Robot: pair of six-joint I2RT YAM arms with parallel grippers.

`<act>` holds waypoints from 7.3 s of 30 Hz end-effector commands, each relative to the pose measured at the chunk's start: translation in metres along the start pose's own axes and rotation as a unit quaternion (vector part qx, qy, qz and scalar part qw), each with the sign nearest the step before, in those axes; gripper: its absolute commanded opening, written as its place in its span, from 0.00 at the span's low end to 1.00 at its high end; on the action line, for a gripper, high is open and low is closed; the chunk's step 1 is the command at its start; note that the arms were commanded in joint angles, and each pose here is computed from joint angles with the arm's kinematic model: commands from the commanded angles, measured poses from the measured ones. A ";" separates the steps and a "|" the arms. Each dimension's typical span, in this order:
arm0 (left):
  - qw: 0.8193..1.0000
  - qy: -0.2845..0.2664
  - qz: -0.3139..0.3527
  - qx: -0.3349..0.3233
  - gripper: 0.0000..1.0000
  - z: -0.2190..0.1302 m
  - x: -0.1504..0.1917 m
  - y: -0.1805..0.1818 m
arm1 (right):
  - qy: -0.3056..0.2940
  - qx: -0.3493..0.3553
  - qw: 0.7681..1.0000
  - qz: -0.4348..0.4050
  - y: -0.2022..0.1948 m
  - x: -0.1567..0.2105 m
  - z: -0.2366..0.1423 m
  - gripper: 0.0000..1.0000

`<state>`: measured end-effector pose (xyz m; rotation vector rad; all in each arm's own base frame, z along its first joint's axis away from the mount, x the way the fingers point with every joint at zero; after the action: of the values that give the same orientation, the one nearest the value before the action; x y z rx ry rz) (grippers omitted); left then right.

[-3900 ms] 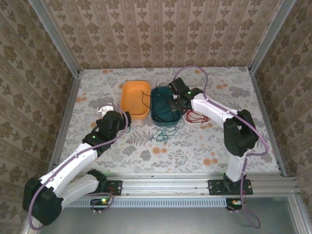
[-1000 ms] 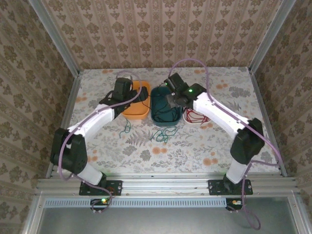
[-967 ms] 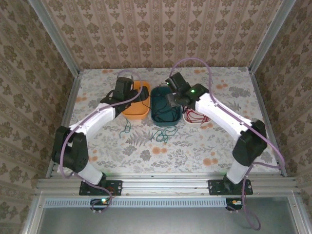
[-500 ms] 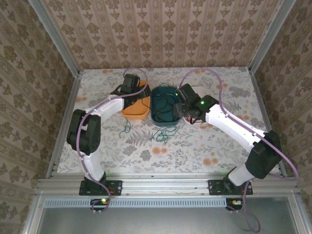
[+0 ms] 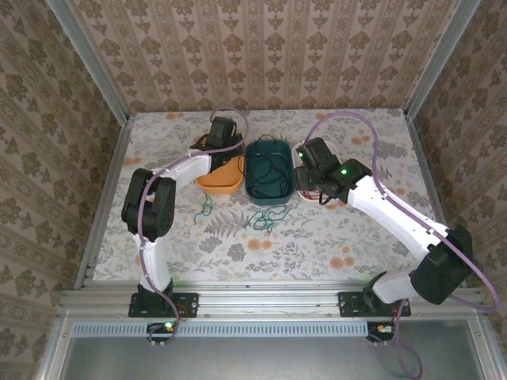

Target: Untangle the cables

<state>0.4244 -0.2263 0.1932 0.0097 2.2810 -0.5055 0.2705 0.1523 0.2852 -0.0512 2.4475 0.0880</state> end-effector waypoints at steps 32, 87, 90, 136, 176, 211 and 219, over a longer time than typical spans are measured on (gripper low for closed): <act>0.988 0.126 0.080 0.034 0.00 0.053 0.057 -0.063 | 0.011 0.019 1.000 0.013 -0.015 0.014 -0.011 0.55; 0.986 -0.055 -0.079 -0.139 1.00 -0.177 0.052 0.051 | 0.121 -0.095 0.985 0.078 0.052 -0.097 0.140 0.55; 0.986 -0.052 -0.079 -0.136 1.00 -0.177 0.052 0.051 | 0.138 -0.093 0.983 0.082 0.054 -0.109 0.168 0.51; 0.975 0.125 -0.029 -0.179 0.92 -0.149 0.115 0.076 | -0.043 -0.116 0.990 0.073 0.048 -0.067 0.043 0.58; 0.985 0.116 0.089 0.094 0.00 -0.163 0.138 0.014 | 0.044 -0.306 0.951 0.016 0.067 0.015 0.025 0.56; 0.931 0.064 0.107 0.343 0.00 -0.171 0.125 -0.033 | -0.050 -0.144 0.979 0.134 0.031 0.009 0.033 0.03; 0.923 0.107 0.085 0.361 0.00 -0.152 0.139 -0.025 | -0.097 -0.196 0.957 0.191 0.014 0.004 0.012 0.02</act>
<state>0.2175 -0.2149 0.2060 0.6440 2.1137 -1.2087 0.2708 0.1733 0.2632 0.1708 2.2668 0.6691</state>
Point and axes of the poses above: each hand's point on the last joint's axis, 136 mm out from that joint toward the fingers, its own z axis out along the fingers, its own y axis along the line the jaws close on, x = y × z, the point moved 10 cm from there along -z, back along the fingers, and after that the axes turned 4 degrees about z, right-handed, at the moved point
